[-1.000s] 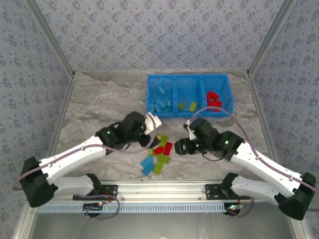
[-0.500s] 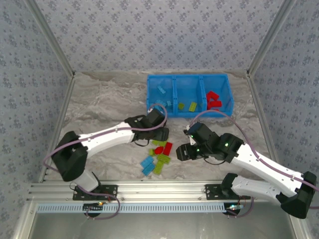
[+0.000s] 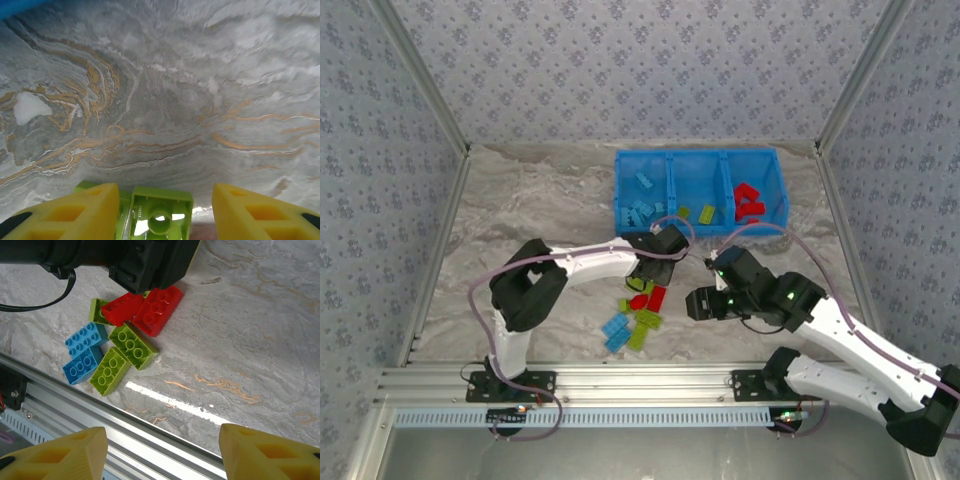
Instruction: Sort the legos into containers by color
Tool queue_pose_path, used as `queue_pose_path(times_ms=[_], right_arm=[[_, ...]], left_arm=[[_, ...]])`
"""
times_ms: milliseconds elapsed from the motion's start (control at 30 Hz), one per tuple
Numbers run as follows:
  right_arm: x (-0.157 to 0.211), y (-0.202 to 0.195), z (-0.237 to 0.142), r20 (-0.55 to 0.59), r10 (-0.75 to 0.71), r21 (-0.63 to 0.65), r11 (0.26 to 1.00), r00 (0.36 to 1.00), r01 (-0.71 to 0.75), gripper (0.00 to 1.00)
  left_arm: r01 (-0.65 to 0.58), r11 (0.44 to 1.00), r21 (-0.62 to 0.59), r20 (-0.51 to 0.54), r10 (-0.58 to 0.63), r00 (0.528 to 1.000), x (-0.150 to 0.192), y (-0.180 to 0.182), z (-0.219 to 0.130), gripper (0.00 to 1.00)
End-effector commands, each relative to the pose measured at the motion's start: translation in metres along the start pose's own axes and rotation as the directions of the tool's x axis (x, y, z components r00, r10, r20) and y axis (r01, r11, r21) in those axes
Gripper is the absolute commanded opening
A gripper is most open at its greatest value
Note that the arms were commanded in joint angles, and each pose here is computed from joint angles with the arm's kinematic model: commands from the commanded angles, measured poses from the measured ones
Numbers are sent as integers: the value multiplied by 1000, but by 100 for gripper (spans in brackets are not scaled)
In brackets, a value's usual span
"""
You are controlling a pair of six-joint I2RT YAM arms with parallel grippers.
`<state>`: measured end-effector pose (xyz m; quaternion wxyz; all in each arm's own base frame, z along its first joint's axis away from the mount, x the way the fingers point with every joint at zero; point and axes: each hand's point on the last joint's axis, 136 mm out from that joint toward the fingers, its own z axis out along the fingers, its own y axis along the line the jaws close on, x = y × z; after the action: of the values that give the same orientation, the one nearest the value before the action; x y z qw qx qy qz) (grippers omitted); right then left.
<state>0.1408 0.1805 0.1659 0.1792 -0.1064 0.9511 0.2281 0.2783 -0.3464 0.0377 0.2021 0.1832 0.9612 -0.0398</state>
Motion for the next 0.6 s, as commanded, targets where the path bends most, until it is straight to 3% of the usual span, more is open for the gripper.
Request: queue_pose_path(times_ms=[0,433,567], right_arm=[[9,-9,3,-30,15,22,1000,999,-14,63],[5,-9,7,-36,37,15,999,999,-37,64],[1,-11,3,-14,38,25,999,999,-38,64]], left_arm=[[-68,996,-52,-52,65,997,7,6,7,52],[-79,997,-27,-132,75,988,30,-2,16,30],[-61,998,-12,-81,59,995,19,-6,-1,25]])
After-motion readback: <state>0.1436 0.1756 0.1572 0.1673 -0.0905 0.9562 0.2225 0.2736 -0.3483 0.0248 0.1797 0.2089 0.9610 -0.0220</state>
